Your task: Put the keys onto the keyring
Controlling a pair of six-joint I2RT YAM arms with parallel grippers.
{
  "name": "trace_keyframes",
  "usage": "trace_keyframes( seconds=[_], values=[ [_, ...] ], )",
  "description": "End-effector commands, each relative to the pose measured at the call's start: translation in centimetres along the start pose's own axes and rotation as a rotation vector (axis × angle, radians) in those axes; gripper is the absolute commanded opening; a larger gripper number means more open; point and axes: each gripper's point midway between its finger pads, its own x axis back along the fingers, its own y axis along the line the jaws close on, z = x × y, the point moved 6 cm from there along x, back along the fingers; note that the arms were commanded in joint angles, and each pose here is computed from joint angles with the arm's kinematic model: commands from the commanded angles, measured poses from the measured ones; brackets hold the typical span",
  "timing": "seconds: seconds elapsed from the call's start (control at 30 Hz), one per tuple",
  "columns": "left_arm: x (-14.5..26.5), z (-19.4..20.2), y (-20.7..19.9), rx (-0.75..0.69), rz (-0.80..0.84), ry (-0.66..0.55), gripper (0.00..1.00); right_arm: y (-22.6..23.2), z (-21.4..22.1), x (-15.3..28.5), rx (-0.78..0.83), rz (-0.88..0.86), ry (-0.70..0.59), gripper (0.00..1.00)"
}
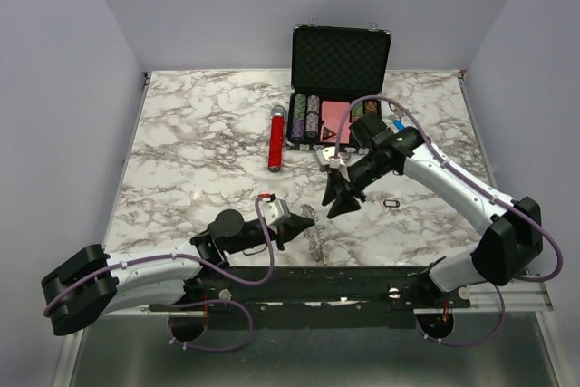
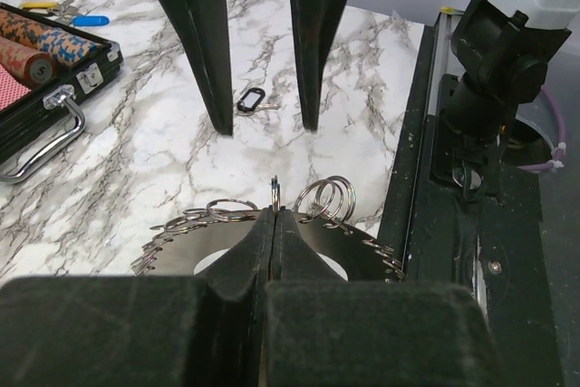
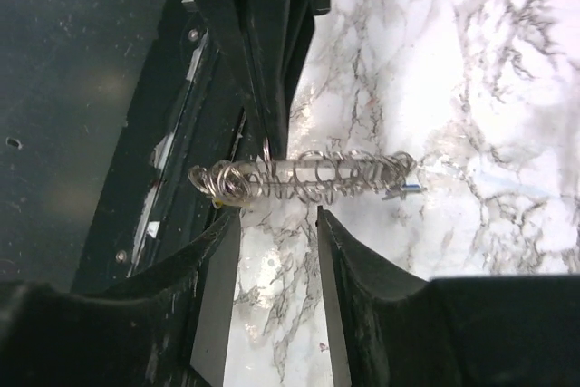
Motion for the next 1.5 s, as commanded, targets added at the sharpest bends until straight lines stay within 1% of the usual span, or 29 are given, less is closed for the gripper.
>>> trace_keyframes(
  seconds=[0.0,0.13,0.23,0.5,0.6,0.7,0.83,0.9,0.97,1.47],
  values=[
    [0.7,-1.4,-0.7,-0.058,0.044,-0.088,0.00,0.8,-1.1,1.3,0.016,0.003,-0.127,0.50],
    [1.1,-1.5,-0.8,-0.073,0.047,-0.095,0.00,1.3,-0.6,1.0,0.029,-0.007,-0.161,0.59],
    [1.3,-1.7,-1.0,-0.067,0.064,-0.108,0.00,1.7,-0.2,0.5,0.048,-0.033,-0.192,0.63],
    [2.0,-2.1,-1.9,0.000,0.108,-0.200,0.00,2.1,-0.9,0.2,0.043,-0.089,-0.274,0.64],
    [1.9,-2.0,-2.0,0.010,0.110,-0.197,0.00,2.2,-1.2,0.1,0.035,-0.113,-0.311,0.63],
    [1.7,-2.1,-1.9,0.009,0.110,-0.194,0.00,2.0,-1.2,-0.3,0.005,-0.131,-0.337,0.57],
    [1.4,-2.4,-1.9,0.007,0.110,-0.197,0.00,1.3,-1.0,-0.6,-0.024,-0.120,-0.338,0.42],
    [1.2,-2.6,-1.9,0.005,0.111,-0.203,0.00,1.0,-0.8,-0.8,-0.032,-0.107,-0.329,0.38],
    [1.1,-2.7,-1.8,0.007,0.109,-0.209,0.00,0.9,-0.7,-0.9,-0.036,-0.101,-0.324,0.36],
    [0.9,-3.2,-1.3,0.034,0.065,-0.255,0.00,0.8,-0.1,-2.5,-0.040,-0.109,-0.283,0.33]
  ],
)
